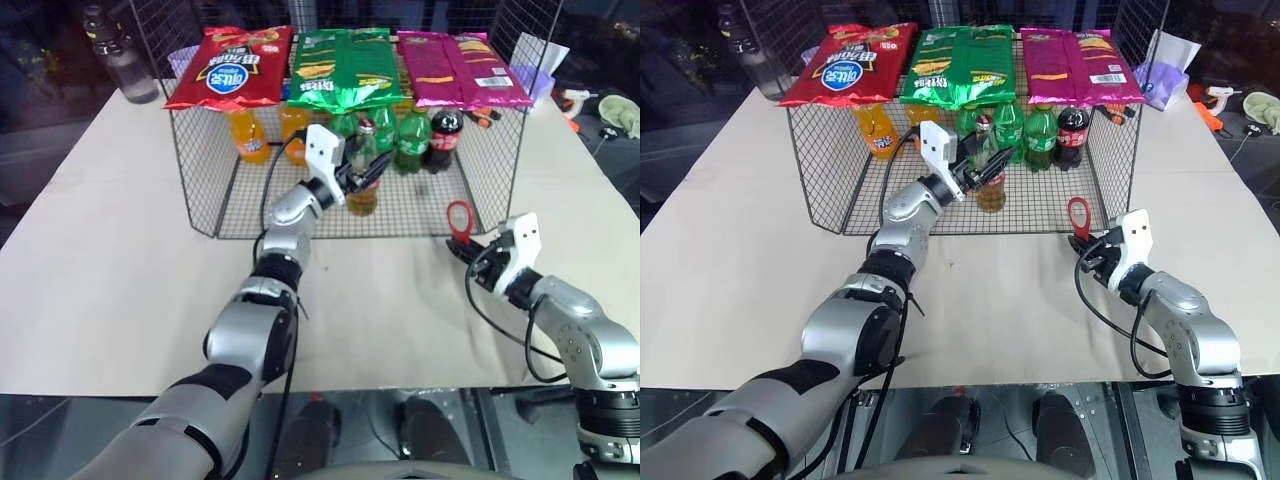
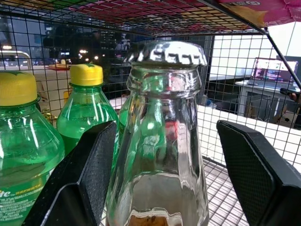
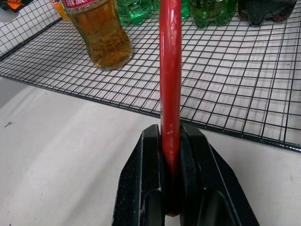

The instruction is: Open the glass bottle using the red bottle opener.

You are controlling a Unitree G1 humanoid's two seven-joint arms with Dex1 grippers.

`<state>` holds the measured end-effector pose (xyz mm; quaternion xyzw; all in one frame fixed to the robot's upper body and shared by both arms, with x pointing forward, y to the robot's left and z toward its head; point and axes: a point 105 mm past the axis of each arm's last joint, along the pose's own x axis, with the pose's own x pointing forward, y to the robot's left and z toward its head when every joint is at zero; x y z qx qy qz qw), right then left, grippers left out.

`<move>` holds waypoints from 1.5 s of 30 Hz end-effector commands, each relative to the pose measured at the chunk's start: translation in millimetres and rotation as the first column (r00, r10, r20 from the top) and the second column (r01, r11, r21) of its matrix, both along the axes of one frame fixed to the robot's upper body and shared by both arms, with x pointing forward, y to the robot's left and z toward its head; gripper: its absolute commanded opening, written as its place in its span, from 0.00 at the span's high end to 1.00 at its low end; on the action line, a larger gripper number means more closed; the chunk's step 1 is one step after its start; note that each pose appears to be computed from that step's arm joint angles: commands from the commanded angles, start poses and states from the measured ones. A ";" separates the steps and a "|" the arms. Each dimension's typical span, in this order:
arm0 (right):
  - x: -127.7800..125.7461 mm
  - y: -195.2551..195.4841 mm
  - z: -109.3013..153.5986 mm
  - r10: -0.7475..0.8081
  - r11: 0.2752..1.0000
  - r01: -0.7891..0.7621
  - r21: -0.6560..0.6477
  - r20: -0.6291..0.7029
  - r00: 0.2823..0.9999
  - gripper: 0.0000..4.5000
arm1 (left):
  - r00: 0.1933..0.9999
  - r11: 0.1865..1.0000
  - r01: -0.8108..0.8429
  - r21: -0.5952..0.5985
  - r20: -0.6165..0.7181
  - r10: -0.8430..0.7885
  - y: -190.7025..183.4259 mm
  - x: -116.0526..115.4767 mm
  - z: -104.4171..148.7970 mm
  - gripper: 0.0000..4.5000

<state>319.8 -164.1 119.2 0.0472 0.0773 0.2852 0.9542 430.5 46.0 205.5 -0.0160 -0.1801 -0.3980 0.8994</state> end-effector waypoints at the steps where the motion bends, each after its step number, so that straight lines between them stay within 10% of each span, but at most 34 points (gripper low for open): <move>1: -0.4 -1.0 15.6 0.000 1.000 0.001 -0.015 0.071 0.997 1.00 | 0.998 1.000 -0.004 -0.016 0.069 0.005 -0.9 -0.5 19.4 0.50; 5: 0.2 -1.1 17.1 0.001 1.000 0.000 -0.021 0.076 0.997 1.00 | 0.998 1.000 0.000 0.001 0.068 0.000 -3.1 -0.2 17.9 0.65; 45: 4.3 9.5 12.5 0.042 0.999 -0.039 -0.038 0.076 0.996 1.00 | 0.980 0.997 0.030 -0.066 0.198 -0.016 5.2 -32.8 50.2 0.66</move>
